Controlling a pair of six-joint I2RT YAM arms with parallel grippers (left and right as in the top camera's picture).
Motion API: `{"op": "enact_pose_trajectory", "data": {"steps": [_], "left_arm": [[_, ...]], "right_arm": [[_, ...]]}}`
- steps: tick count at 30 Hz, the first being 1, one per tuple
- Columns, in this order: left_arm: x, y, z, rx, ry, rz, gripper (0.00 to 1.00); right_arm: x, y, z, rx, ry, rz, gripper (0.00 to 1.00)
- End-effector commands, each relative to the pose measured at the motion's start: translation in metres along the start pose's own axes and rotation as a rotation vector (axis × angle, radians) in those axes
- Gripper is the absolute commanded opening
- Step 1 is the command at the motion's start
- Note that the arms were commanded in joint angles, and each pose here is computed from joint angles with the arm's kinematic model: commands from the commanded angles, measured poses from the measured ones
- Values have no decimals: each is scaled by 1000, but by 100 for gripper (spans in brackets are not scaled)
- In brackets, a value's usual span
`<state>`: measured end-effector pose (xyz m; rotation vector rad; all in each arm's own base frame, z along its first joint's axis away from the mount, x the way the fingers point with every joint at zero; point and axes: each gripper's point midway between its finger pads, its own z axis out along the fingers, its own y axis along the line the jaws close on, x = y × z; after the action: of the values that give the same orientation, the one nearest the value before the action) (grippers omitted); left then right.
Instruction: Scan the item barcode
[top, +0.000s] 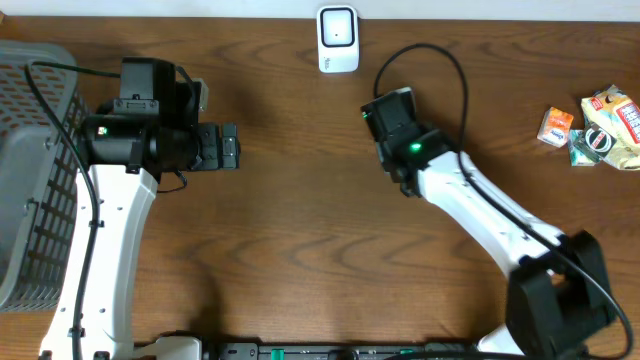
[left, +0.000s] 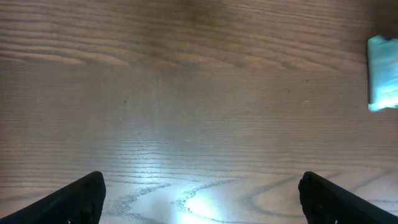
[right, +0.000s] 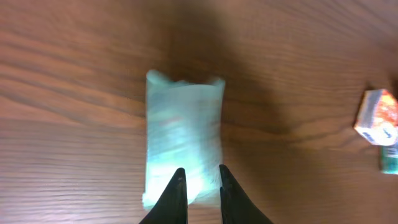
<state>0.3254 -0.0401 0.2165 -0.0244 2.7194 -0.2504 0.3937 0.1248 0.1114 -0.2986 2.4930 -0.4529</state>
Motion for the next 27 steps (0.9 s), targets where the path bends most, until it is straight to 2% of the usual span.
{"op": "enact_pose_trajectory", "data": {"steps": [1, 5, 6, 8, 10, 14, 18, 21, 25, 27], "left_arm": [[3, 0, 2, -2, 12, 3, 98], [3, 0, 2, -2, 12, 3, 98], [3, 0, 2, -2, 12, 3, 98], [3, 0, 2, -2, 12, 3, 98], [3, 0, 2, -2, 12, 3, 98], [3, 0, 2, -2, 12, 3, 98], [3, 0, 2, -2, 12, 3, 98], [3, 0, 2, -2, 12, 3, 98], [3, 0, 2, -2, 12, 3, 98], [3, 0, 2, -2, 12, 3, 98]], "right_arm": [[2, -6, 7, 158, -4, -88, 10], [14, 9, 19, 195, 30, -157, 12], [16, 13, 20, 185, 34, -158, 17], [17, 16, 20, 176, 32, -121, 34], [14, 17, 18, 162, 20, -62, 46], [6, 13, 19, 112, 21, 38, 55], [-2, 9, 30, -65, 71, 148, 66], [-8, 1, 42, -262, 117, 273, 71], [-7, -27, 56, -440, 155, 419, 72], [-6, -38, 58, -529, 152, 439, 72]]}}
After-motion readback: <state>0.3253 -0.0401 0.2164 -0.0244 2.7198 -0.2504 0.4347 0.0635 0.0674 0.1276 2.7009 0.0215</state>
